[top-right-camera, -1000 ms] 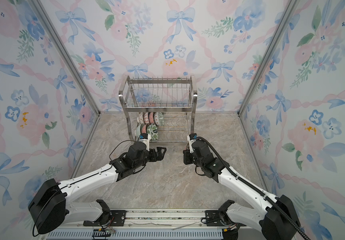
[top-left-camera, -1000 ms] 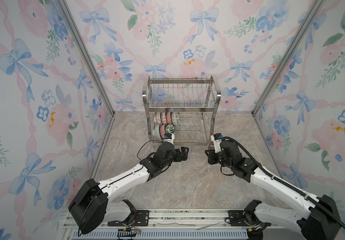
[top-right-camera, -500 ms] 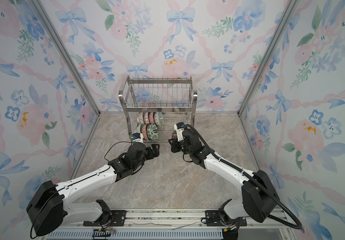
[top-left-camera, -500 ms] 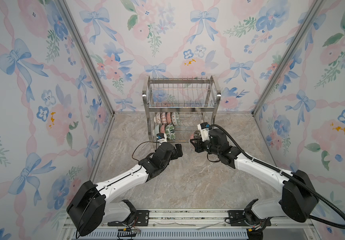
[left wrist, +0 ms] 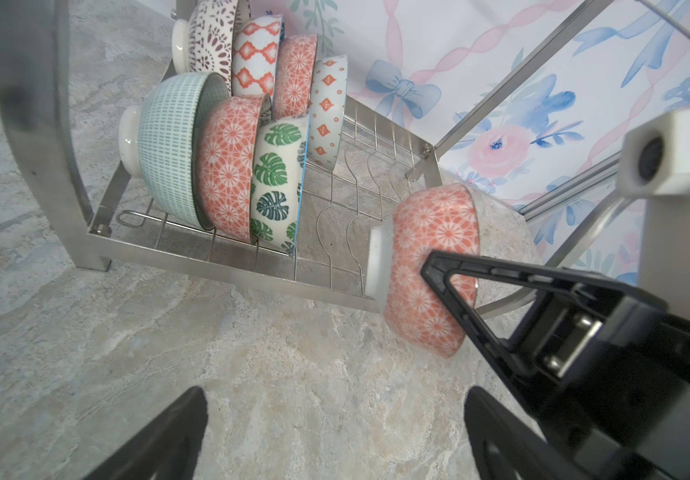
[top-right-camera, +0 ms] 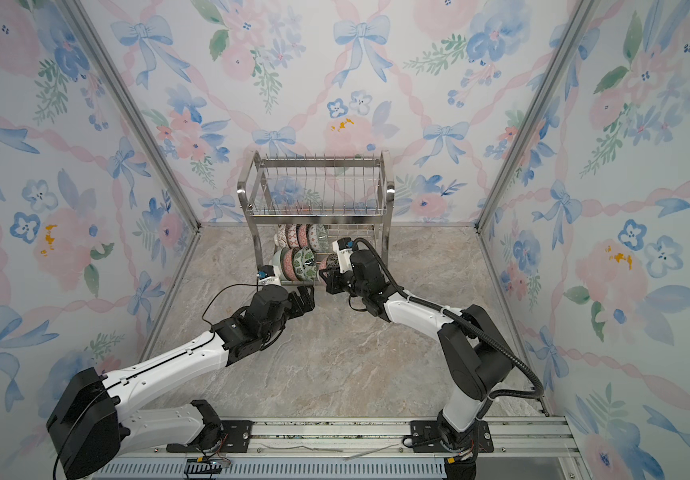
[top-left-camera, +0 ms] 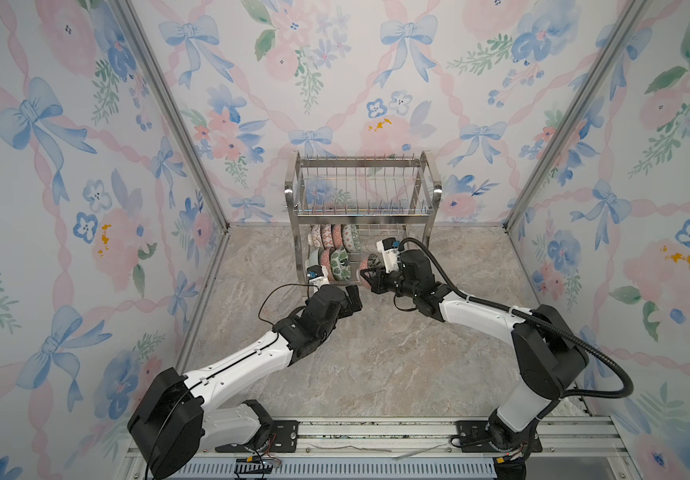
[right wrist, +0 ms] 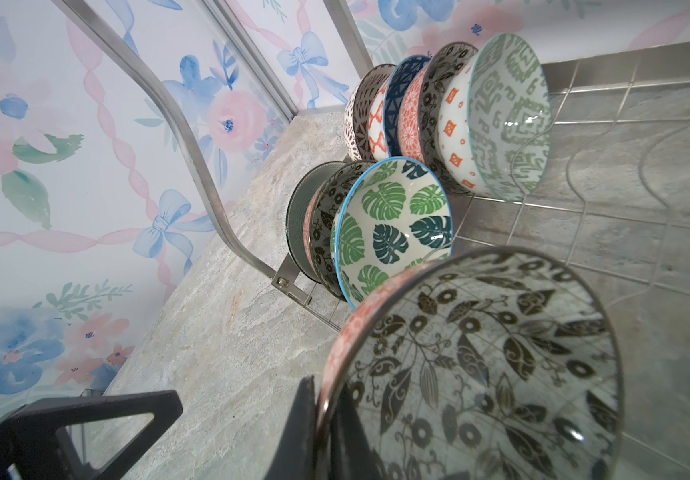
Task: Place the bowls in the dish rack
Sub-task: 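Lower the black leaf-pattern bowl upright into the rack slot beside the monstera-leaf bowl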
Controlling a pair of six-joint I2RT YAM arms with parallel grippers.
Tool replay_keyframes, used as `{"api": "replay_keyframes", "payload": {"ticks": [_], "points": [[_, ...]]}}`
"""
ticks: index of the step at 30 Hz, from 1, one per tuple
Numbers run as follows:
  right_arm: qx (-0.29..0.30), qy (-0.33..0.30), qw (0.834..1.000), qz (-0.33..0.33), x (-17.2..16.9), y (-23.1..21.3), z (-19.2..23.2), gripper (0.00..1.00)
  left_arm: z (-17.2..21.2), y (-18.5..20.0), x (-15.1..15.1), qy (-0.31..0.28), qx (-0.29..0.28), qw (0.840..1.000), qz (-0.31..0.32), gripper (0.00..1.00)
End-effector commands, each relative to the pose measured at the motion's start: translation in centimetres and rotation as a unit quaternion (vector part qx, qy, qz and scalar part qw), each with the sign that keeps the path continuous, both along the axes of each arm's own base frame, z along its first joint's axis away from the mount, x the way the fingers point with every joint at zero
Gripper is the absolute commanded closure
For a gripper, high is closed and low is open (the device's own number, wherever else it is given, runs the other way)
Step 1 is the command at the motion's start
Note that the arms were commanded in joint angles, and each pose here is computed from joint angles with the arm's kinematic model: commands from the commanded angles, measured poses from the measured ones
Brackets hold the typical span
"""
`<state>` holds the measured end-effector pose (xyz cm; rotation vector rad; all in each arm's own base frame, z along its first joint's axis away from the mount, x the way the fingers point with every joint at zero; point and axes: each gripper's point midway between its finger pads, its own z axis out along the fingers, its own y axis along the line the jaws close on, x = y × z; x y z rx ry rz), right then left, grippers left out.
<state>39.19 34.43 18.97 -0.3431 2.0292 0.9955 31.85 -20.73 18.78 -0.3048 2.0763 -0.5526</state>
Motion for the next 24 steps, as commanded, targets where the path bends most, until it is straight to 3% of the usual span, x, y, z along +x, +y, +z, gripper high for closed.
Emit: {"api": "replay_keyframes", "payload": {"ticks": [1, 14, 24], "points": [[0.063, -0.056, 0.996, 0.013, 1.9, 1.4, 4.5, 1.0, -1.7, 0.9, -0.7, 0.019, 0.012, 1.0, 0.009, 0.02], [0.141, -0.04, 0.989, 0.03, 5.3, 2.9, 3.7, 1.0, -1.8, 1.3, -0.7, 0.021, 0.013, 1.0, 0.02, 0.02], [0.16, -0.019, 0.986, 0.044, 6.4, 4.1, 1.6, 1.0, -1.7, 1.7, -0.5, 0.017, 0.015, 0.999, 0.031, 0.02]]}}
